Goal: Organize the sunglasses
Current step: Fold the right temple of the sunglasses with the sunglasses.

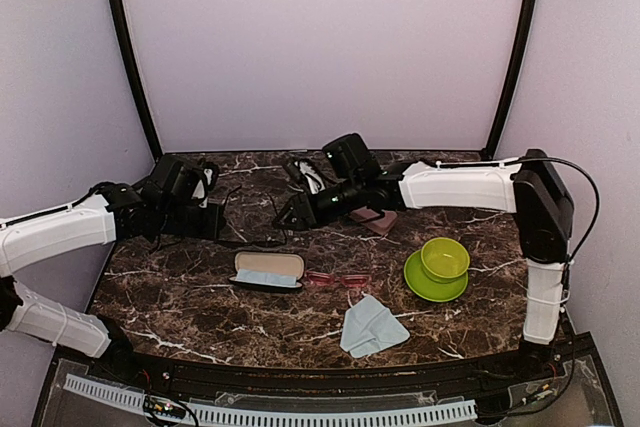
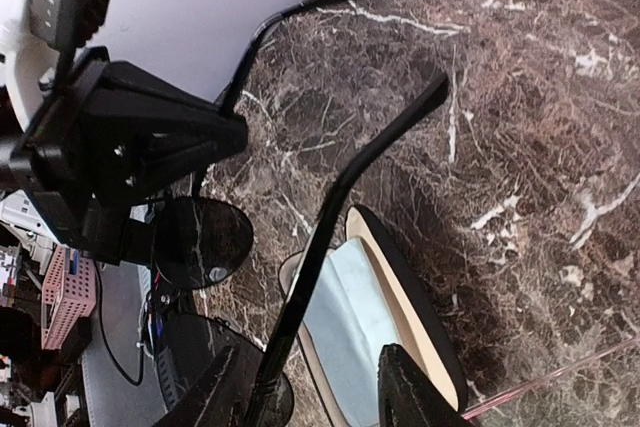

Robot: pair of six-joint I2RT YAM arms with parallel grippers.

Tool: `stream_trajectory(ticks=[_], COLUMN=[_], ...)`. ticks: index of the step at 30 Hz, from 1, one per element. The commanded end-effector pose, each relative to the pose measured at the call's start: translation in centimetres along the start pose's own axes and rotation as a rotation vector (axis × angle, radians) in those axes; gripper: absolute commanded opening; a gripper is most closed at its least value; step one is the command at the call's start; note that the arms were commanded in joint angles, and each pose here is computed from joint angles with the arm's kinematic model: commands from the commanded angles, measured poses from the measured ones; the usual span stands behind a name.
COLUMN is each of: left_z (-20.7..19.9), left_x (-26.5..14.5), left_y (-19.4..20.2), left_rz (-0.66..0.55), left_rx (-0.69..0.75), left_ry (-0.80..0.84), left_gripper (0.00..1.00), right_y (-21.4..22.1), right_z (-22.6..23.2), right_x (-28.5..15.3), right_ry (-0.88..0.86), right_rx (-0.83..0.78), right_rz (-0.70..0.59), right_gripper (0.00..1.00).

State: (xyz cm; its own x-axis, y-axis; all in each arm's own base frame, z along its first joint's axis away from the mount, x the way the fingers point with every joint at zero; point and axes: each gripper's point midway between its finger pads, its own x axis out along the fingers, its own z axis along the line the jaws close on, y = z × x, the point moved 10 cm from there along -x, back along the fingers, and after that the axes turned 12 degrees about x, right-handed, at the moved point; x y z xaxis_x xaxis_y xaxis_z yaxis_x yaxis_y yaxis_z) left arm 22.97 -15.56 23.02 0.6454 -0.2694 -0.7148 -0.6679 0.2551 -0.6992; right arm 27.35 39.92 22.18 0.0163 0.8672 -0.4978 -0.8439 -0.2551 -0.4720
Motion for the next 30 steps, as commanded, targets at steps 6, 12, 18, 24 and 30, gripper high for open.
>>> stream_trajectory(ticks=[6, 12, 18, 24, 30], left_z=[-0.1, -0.2, -0.3, -0.5, -0.7], left_x=[-0.4, 0.0, 0.3, 0.5, 0.6], left_y=[-1.0, -0.8, -0.6, -0.5, -0.5], left_rz=[-0.048, -0.036, -0.028, -0.019, -0.018], left_rx=[-0.009, -0.003, 0.001, 0.008, 0.013], left_ry=[-0.016, -0.021, -0.024, -0.018, -0.013], left_gripper=[0.00, 0.00, 0.00, 0.00, 0.00], right_y=[0.3, 0.2, 0.0, -0.5, -0.5], right_z=[1.3, 1.7, 1.8, 1.8, 1.6], right_x=[-1.2, -1.5, -1.6, -1.3, -0.8], right_ry=[-0.129, -0.159, -0.147, -0.124, -0.104], right_rx=[0.035, 0.045, 0.044, 0.033, 0.027], right_rz=[-0.052, -0.066, -0.082, -0.082, -0.072], right_gripper=[0.47, 0.49, 0.44, 0.36, 0.31])
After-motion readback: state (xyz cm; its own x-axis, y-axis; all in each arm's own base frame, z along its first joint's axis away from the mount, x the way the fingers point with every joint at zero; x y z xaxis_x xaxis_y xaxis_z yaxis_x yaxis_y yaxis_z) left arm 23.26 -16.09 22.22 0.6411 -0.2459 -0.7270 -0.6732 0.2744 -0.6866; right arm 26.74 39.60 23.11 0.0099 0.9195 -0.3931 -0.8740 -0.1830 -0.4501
